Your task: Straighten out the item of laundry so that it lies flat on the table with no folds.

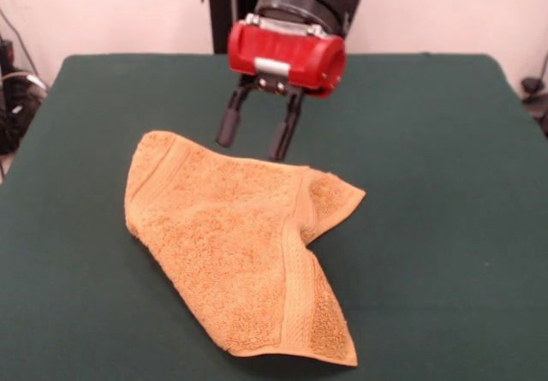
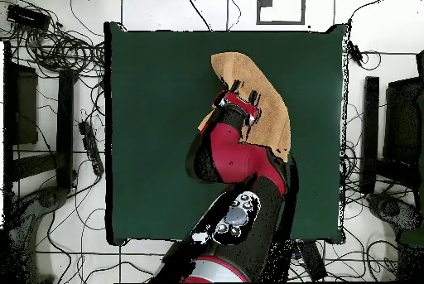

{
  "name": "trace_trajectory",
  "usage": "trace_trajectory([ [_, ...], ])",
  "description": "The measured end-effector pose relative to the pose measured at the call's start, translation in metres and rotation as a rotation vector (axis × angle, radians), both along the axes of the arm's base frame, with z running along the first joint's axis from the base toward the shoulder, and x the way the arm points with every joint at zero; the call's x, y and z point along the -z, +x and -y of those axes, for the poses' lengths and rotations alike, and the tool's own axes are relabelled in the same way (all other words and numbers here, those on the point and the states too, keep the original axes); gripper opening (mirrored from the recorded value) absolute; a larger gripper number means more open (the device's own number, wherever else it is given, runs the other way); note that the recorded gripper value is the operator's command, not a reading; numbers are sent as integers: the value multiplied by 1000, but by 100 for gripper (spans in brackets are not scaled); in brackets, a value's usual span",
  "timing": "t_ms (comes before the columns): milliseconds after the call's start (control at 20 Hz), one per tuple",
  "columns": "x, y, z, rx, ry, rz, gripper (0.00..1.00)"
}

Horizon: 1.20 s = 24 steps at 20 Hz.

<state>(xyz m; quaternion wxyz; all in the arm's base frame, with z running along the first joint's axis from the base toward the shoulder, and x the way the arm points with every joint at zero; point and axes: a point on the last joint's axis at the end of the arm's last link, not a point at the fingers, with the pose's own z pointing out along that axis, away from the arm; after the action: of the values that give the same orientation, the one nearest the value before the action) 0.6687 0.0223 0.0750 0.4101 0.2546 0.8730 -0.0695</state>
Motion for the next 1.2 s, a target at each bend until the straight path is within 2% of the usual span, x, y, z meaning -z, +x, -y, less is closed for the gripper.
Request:
trace_trajectory([
  [200,12,-1,-12,4,6,-20,100],
  [450,37,-4,-36,11,18,-54,100],
  [650,56,-9,-45,11,19,-75,100],
  [1000,85,-21,-42,46,27,-137,100],
  [1200,103,-30,-28,127,96,-218,100],
])
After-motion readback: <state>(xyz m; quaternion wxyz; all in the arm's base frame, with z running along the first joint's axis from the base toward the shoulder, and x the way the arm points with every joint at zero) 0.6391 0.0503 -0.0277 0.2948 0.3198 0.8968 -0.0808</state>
